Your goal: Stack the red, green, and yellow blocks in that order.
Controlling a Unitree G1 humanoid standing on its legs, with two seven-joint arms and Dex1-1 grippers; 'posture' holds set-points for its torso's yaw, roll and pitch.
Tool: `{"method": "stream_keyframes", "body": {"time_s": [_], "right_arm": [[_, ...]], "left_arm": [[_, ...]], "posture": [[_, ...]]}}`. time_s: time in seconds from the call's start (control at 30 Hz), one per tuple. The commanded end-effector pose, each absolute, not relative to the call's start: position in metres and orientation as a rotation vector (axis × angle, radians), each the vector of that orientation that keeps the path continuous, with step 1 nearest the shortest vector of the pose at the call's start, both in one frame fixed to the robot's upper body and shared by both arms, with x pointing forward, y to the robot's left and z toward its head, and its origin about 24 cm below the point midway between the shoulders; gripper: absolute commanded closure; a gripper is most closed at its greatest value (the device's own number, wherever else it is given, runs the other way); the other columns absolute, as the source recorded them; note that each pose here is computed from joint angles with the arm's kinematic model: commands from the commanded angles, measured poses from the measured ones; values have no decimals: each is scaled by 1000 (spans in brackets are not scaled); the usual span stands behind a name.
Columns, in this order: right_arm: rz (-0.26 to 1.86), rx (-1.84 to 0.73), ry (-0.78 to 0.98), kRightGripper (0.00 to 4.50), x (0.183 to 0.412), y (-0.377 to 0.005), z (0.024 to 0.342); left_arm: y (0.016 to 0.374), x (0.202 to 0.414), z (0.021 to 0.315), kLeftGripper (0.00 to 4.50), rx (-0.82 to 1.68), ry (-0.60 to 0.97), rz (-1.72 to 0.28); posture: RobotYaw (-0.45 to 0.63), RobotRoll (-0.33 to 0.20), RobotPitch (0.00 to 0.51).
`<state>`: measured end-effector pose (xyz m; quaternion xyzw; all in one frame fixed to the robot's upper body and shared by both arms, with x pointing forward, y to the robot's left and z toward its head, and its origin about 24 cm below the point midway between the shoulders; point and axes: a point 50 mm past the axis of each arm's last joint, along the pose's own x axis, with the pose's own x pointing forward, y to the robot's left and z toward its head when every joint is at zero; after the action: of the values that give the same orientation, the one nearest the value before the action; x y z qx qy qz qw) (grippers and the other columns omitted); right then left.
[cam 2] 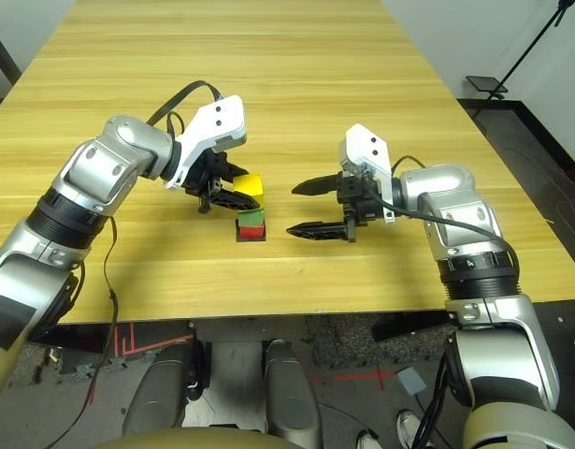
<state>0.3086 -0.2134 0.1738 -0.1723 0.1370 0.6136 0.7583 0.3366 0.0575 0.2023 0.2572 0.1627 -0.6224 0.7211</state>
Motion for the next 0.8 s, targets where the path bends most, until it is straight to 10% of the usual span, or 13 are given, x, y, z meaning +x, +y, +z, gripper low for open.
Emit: {"method": "stream_keyframes", "body": {"time_s": [0.03, 0.73, 0.8], "right_arm": [[1325, -362, 289, 0, 307, -217, 176], [1308, -355, 295, 0, 305, -219, 176], [1306, -354, 296, 0, 305, -219, 175]], "left_arm": [[55, 337, 201, 2524, 569, 355, -1381], [57, 339, 191, 2524, 561, 390, -1393], [56, 339, 191, 1762, 557, 376, -1395]], "posture": [[202, 7, 129], [197, 3, 134], [199, 2, 133]]}}
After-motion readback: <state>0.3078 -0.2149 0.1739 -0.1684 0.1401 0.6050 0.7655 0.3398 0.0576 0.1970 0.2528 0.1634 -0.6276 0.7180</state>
